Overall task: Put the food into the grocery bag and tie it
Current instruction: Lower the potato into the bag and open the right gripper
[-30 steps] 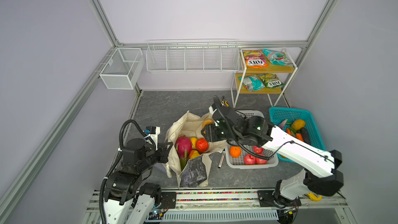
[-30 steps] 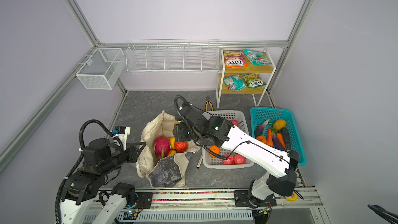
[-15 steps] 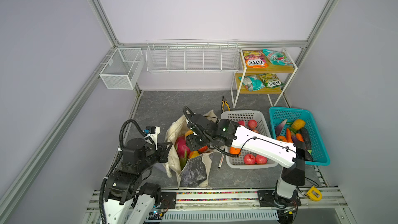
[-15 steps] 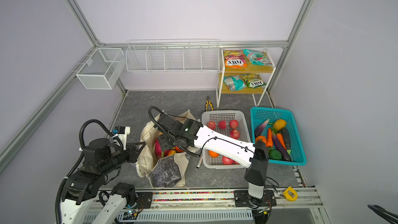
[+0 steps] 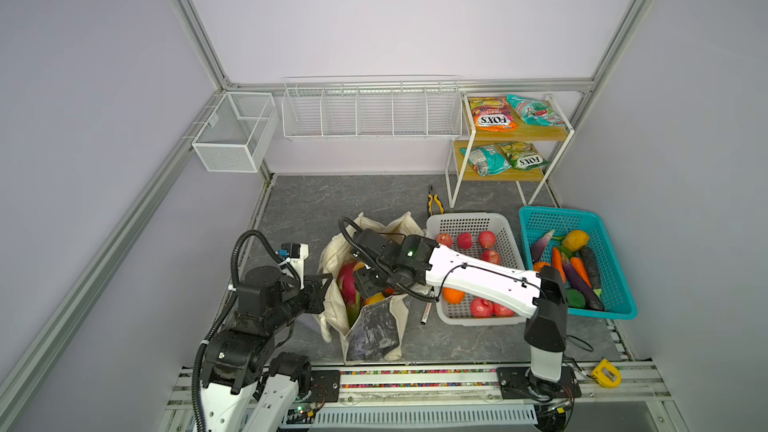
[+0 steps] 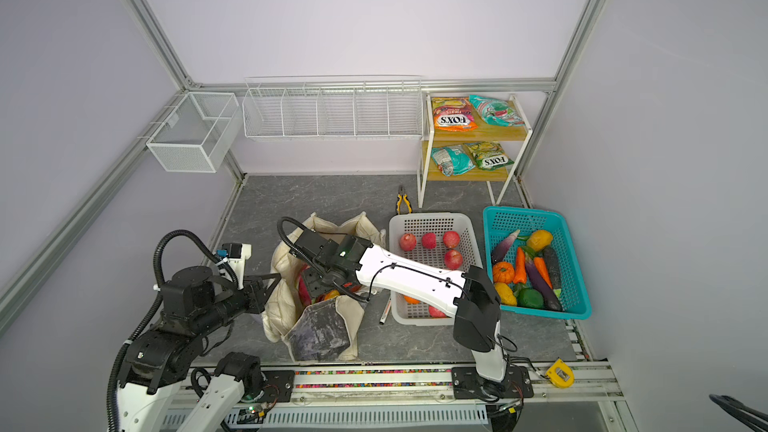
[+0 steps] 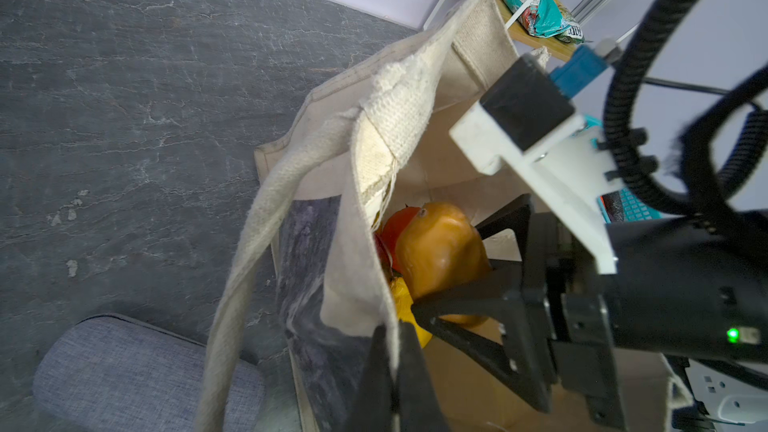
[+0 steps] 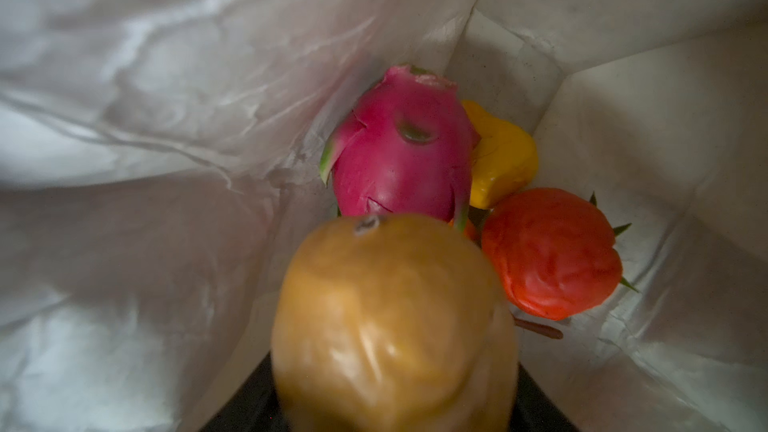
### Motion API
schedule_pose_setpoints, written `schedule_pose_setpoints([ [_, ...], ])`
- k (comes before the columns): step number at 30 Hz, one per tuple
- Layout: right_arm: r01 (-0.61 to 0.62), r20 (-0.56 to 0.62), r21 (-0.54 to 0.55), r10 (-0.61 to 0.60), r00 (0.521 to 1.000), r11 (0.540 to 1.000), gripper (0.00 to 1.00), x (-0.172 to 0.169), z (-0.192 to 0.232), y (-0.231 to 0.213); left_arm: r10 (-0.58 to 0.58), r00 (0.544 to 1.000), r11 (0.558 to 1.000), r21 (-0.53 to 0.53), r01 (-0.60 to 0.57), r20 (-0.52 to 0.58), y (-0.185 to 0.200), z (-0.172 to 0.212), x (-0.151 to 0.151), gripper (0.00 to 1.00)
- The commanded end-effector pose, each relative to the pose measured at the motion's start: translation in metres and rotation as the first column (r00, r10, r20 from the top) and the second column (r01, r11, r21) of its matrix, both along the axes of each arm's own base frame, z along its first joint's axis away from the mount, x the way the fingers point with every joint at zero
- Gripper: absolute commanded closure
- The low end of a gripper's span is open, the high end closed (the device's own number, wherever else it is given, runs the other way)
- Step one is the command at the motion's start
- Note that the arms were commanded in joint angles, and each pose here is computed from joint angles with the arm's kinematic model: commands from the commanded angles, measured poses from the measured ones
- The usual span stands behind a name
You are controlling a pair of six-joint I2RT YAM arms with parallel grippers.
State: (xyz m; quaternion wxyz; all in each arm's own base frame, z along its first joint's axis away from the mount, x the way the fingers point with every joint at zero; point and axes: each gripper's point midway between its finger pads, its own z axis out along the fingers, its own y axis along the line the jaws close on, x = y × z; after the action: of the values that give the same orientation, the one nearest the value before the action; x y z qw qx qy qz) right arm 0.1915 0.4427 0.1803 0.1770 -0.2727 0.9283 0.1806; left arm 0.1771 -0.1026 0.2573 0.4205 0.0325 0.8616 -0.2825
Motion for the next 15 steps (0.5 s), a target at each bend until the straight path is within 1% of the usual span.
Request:
schedule_pose_setpoints([
  [1,-0.009,-0.004,-0.040,0.008,1.000,0.999,0.35,0.001,-0.013,-0.004,-0.001,1.000,1.000,0.002,0.001,0.003,0.000,0.000,-0.001,1.00],
  [3,-0.012,-0.012,-0.067,0.012,1.000,0.998,0.29,0.001,-0.022,-0.005,-0.001,1.000,1.000,0.001,0.001,0.004,0.000,0.000,-0.001,1.00],
  [5,-0.005,-0.009,-0.105,0.004,1.000,0.994,0.21,0.004,-0.030,-0.009,-0.003,1.000,1.000,0.002,0.003,-0.002,-0.001,-0.001,0.000,1.00],
  [7,-0.004,-0.011,-0.133,0.003,1.000,0.991,0.15,0.005,-0.037,-0.011,-0.006,1.000,1.000,0.001,0.006,-0.004,-0.001,-0.001,0.000,1.00],
  [11,-0.009,-0.020,-0.155,0.006,1.000,0.988,0.01,0.005,-0.046,-0.012,-0.004,1.000,1.000,0.003,0.004,-0.005,-0.001,-0.002,0.000,1.00],
  [15,-0.016,-0.021,-0.149,0.013,1.000,0.989,0.10,0.004,-0.044,-0.011,-0.001,1.000,1.000,0.002,0.001,-0.001,0.000,-0.001,0.000,1.00],
])
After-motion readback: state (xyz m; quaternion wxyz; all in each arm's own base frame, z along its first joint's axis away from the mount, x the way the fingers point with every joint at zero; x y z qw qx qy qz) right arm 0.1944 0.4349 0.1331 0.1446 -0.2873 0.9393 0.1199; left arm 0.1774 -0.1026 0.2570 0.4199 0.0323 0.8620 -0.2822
